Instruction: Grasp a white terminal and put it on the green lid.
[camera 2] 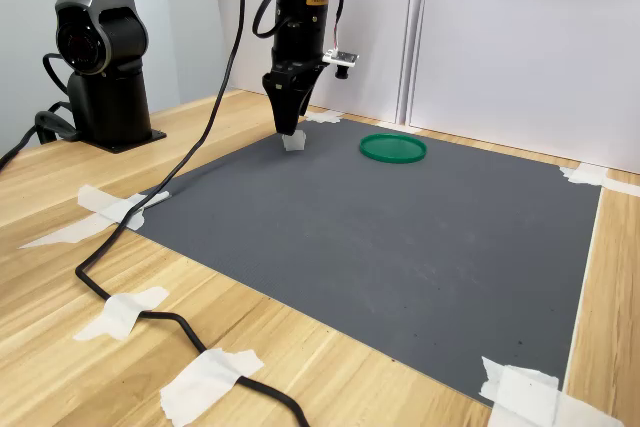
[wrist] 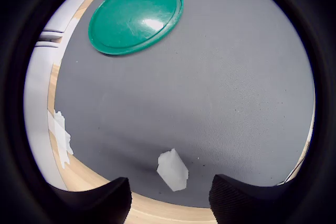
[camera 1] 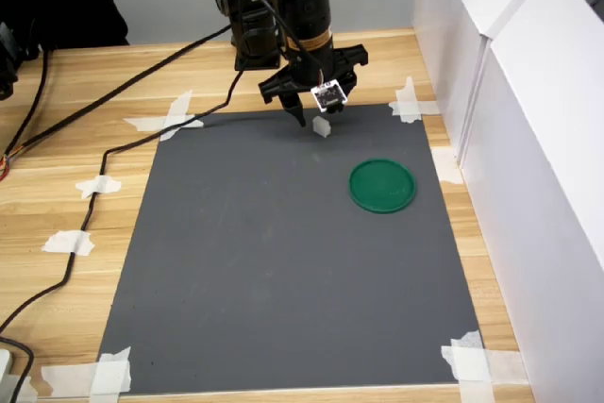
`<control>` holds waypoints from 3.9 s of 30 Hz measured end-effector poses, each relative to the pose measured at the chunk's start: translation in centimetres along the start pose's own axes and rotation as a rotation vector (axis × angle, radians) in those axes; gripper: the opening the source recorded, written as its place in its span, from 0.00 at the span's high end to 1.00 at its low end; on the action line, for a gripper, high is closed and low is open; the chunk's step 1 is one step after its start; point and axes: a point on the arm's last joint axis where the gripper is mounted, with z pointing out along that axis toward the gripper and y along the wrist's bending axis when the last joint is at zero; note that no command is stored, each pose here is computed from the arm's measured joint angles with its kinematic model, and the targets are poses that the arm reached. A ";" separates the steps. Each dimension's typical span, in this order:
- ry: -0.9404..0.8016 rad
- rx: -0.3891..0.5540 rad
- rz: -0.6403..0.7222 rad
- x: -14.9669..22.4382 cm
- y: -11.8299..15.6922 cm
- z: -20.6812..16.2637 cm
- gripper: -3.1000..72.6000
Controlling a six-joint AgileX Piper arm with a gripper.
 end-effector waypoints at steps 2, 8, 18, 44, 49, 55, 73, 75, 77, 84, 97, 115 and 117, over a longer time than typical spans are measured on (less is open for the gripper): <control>0.015 0.000 0.002 -0.1 0.0 0.4 0.12; 0.023 0.001 0.004 -0.3 -0.1 0.9 0.14; 0.022 0.007 0.002 -0.6 -0.2 1.5 0.42; -0.002 0.035 -0.021 -0.8 -0.4 1.5 0.84; -0.001 0.049 -0.033 -0.8 -0.6 1.5 0.84; 0.000 0.058 -0.054 -0.8 -0.6 1.5 0.82; -0.010 0.054 -0.101 -0.9 -0.6 1.5 0.79; -0.010 0.053 -0.100 -0.9 -0.6 1.5 0.83; -0.011 0.052 -0.099 -0.9 -0.6 1.5 0.84; -0.015 0.052 -0.105 -0.9 -0.6 1.4 0.84; -0.215 0.038 -0.131 -4.8 0.3 -4.6 0.84; -0.161 -0.028 -0.207 -10.2 0.7 -0.2 0.84; -0.163 -0.031 -0.216 -10.4 0.7 0.1 0.84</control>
